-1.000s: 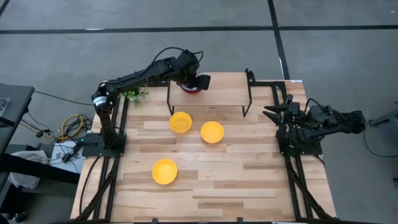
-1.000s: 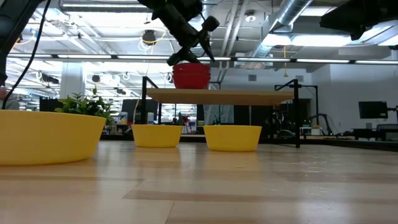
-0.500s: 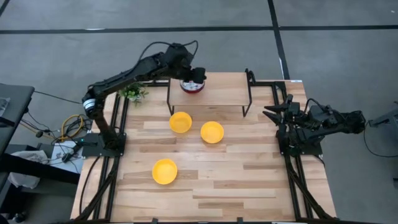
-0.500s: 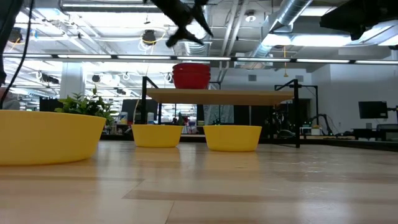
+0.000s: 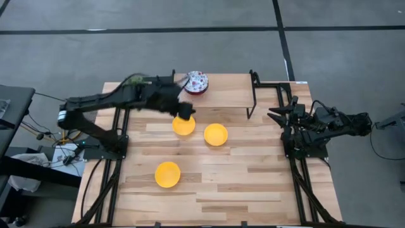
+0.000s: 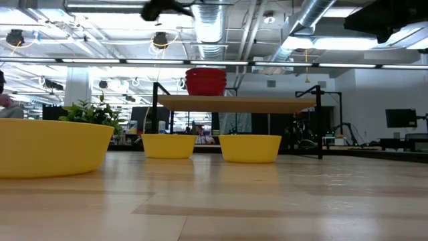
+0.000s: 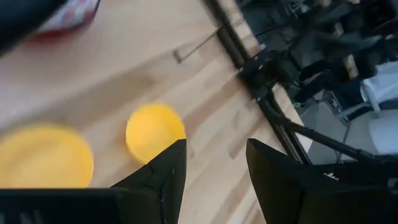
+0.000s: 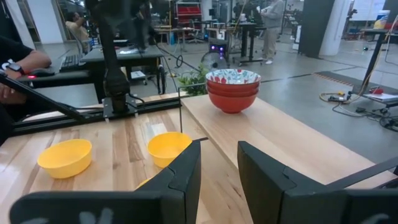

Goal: Pick & Place Mini bowls
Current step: Put the bottom yellow bowl on the shelf

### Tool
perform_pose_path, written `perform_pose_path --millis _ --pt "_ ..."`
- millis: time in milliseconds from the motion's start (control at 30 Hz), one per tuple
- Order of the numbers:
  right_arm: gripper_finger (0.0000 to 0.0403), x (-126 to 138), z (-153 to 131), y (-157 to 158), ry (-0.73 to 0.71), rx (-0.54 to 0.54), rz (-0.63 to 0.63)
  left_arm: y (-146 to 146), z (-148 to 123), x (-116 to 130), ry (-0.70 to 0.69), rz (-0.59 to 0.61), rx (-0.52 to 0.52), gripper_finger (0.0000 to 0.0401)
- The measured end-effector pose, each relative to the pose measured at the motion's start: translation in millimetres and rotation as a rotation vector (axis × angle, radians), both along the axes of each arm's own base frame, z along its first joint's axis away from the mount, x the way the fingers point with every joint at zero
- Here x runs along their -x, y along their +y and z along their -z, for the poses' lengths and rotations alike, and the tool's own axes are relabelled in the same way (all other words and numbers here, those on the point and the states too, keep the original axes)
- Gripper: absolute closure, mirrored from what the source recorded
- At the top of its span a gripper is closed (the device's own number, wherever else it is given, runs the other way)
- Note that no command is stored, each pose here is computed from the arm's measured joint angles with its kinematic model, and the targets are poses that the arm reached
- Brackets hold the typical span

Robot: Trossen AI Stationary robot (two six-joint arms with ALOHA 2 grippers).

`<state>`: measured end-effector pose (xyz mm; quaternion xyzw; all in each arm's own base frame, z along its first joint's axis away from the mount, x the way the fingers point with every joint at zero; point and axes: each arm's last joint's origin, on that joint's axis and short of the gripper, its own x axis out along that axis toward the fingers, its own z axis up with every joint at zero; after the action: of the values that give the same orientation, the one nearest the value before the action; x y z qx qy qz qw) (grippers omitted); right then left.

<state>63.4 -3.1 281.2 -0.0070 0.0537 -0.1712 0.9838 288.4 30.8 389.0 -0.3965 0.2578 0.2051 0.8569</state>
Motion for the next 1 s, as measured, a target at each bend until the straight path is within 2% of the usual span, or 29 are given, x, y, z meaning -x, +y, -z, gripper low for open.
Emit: perform_pose_path --millis 200,400,600,1000 --pt "0.0308 -0.1 0.0 0.0 0.000 0.000 0.000 -45.0 25.8 33.8 0.006 -0.082 0.106 0.0235" --pt "0.0308 0.0 0.0 0.0 0.000 0.000 0.000 -73.7 47.8 59.7 0.031 -0.078 0.210 0.0235" --pt "0.0308 0.0 -0.1 0.0 -0.001 0.000 0.000 -90.0 65.4 71.1 0.076 -0.009 0.203 0.0235" --pt "0.0308 -0.1 -0.1 0.0 0.000 0.000 0.000 -108.2 82.9 77.1 0.121 0.074 0.184 0.0235"
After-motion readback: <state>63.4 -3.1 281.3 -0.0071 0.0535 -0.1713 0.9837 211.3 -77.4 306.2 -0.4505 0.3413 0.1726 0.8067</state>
